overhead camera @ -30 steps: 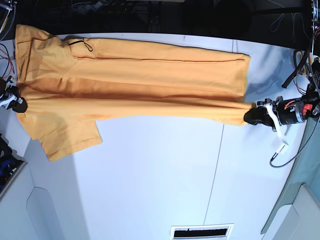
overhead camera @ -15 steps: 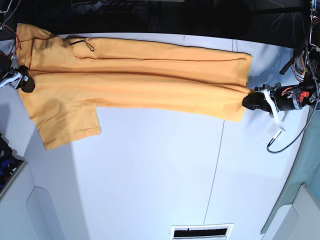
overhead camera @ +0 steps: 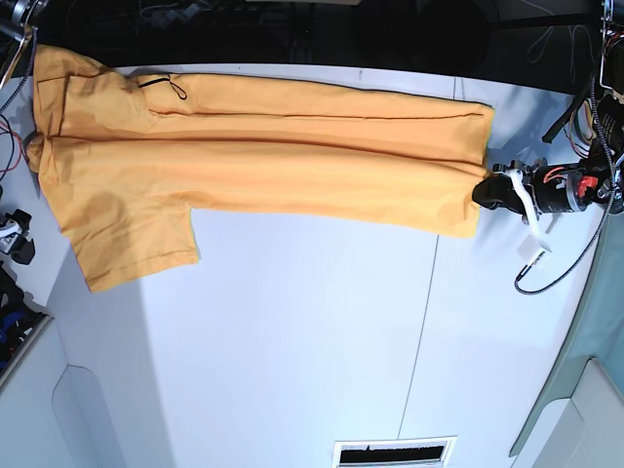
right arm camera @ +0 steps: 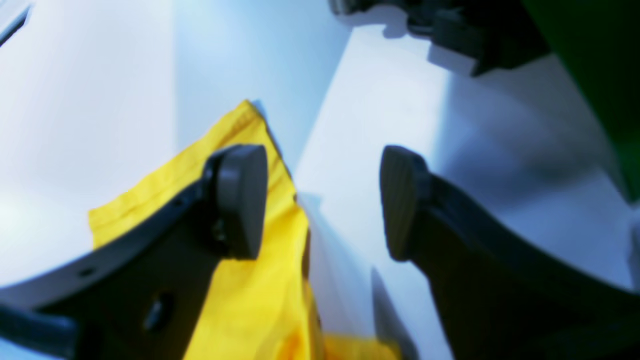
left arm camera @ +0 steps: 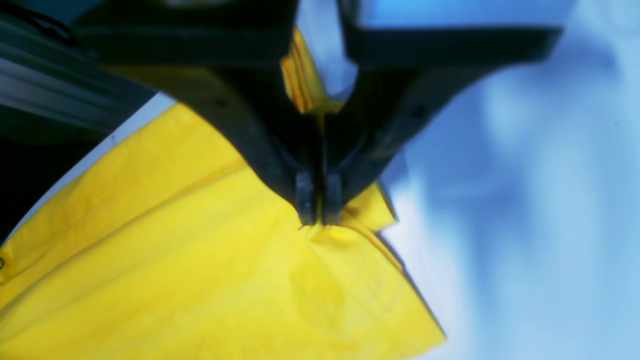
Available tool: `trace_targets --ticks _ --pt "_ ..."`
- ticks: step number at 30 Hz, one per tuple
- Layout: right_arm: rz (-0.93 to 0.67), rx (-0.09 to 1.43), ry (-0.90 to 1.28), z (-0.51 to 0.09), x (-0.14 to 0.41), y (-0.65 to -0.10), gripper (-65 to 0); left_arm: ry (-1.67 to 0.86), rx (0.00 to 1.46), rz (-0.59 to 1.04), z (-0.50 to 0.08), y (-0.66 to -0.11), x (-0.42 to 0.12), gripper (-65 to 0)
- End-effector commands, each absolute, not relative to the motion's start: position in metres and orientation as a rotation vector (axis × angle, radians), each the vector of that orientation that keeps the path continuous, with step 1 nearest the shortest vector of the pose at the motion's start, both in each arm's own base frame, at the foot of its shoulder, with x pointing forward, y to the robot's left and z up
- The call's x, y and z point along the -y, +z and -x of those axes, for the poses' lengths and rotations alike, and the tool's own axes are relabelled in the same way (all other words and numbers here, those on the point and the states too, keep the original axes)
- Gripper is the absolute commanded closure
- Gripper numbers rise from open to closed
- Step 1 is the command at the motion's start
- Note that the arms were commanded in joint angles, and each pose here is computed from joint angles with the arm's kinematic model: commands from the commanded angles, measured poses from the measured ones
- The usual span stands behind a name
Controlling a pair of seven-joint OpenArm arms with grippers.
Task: Layout the t-shirt on the table in an organized manner, then fold the t-shirt properly
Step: 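Fold the shirt side edge over lengthwise with both grippers toward the collar edge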
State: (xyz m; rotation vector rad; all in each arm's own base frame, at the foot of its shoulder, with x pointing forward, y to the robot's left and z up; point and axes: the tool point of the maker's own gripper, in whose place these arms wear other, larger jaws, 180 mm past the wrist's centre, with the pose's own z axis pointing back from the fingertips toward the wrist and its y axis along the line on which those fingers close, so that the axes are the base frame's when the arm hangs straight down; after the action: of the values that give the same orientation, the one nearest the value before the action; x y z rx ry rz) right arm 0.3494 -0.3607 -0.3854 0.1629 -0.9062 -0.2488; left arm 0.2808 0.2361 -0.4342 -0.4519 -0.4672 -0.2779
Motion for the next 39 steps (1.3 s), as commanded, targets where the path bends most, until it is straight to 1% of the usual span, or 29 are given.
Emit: trace_targets --ticks 1,4,8,11,14,16,17,18,19,21,22,28,31,35,39 --pt "-0.134 0.952 -0.245 -0.366 0.371 -0.371 -35.4 -0.286 0.513 0.442 -0.293 -0.42 -0.243 0.0" --pt "-0.151 0.905 -0.256 -0.377 0.362 -0.396 -35.4 -0.291 0.507 0.433 -0.292 -0.421 -0.245 0.0" --pt "-0.205 0.825 -0.244 -0.376 0.339 -0.43 -35.4 -0.293 0.506 0.429 -0.292 -0.422 -0.245 0.0" --pt "-0.27 0.796 -0.19 -0.374 0.308 -0.443 -35.4 -0.292 0.511 0.431 -0.293 -0.421 -0.245 0.0" --pt "-0.306 0.78 -0.182 -0.374 0.286 -0.451 -35.3 -0.289 0.52 0.434 -0.294 -0.42 -0.244 0.0" --pt "-0.327 0.782 -0.181 -0.377 0.275 -0.452 -33.8 -0.289 0.521 0.434 -0.294 -0.42 -0.244 0.0" --pt "-0.335 0.785 -0.179 -0.378 0.27 -0.452 -30.4 -0.29 0.521 0.433 -0.294 -0.42 -0.244 0.0" --pt "-0.341 0.789 -0.177 -0.379 0.266 -0.451 -25.2 -0.29 0.521 0.432 -0.294 -0.42 -0.245 0.0" --pt "-0.346 0.795 -0.173 -0.381 0.263 -0.45 -18.4 -0.29 0.52 0.432 -0.294 -0.42 -0.245 0.0" --pt "-0.346 0.809 -0.164 -0.384 0.262 -0.445 -1.8 -0.29 0.52 0.431 -0.294 -0.42 -0.245 0.0" --pt "-0.344 0.817 -0.158 -0.386 0.262 -0.442 0.0 -0.29 0.521 0.432 -0.294 -0.42 -0.245 0.0" --pt "-0.376 0.782 -0.112 -0.388 0.261 -0.41 0.0 -0.279 0.53 0.444 -0.296 -0.414 -0.249 0.0" --pt "-0.405 0.82 -0.099 -0.383 0.263 -0.379 0.0 -0.312 0.507 0.443 -0.294 -0.403 -0.251 0.0" --pt "-0.409 0.844 -0.069 -0.352 0.273 -0.354 0.0 -0.373 0.488 0.474 -0.29 -0.382 -0.241 0.0" --pt "-0.367 0.839 -0.009 -0.311 0.274 -0.351 0.0 -0.383 0.505 0.5 -0.292 -0.368 -0.24 0.0"
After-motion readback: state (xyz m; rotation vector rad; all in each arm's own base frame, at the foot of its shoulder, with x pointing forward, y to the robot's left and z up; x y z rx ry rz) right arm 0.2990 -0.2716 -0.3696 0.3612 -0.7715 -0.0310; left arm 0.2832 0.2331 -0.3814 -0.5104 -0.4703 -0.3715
